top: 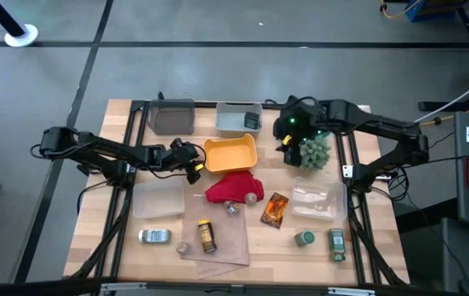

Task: Sort spices by type
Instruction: Put the brown seasoning bottle into the yellow bin

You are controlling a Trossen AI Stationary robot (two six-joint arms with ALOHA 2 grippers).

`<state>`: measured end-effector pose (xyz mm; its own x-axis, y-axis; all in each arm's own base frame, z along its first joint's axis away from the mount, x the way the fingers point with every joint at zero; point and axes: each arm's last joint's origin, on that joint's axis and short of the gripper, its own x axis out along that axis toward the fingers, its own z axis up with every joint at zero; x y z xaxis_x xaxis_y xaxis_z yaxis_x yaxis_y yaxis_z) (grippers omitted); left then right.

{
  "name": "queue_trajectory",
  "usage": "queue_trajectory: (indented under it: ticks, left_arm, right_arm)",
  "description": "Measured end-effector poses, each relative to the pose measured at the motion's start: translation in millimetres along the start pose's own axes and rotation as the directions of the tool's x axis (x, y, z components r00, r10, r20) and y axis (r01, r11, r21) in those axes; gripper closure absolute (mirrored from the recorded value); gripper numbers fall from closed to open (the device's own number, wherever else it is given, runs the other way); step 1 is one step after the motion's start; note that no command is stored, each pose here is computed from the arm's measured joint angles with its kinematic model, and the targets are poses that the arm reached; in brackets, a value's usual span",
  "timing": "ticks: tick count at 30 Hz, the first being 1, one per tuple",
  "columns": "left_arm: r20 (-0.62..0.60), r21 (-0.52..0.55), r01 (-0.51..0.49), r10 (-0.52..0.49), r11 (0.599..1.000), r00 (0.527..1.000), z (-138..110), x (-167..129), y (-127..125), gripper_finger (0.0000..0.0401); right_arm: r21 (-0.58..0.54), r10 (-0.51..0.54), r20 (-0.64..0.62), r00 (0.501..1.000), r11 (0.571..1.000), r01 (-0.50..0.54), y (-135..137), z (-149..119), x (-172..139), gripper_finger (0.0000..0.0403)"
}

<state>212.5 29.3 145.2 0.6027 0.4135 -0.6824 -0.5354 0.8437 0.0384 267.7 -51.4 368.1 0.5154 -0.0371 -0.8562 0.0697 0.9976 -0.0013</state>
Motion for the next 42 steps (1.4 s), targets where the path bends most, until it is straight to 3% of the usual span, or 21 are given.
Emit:
queue_trajectory:
  ticks: [11,28,42]
  left_arm:
    - [0.025,-0.015,0.022,-0.021,1.0,0.999,3,-9,2,0.0311]
    - [0.074,-0.048,0.053,-0.05,0.997,0.996,9,-28,7,0.0304]
    - [0.257,-0.086,0.124,-0.098,0.989,0.961,24,-71,20,0.0303]
  right_arm:
    - [0.004,0.005,-0.047,0.999,1.0,-0.005,0,-11,25,0.0224]
    - [-0.001,-0.002,0.026,1.0,1.0,0.002,-1,-5,30,0.0223]
    - [-0.001,-0.003,0.028,1.0,1.0,0.003,-1,-5,30,0.0224]
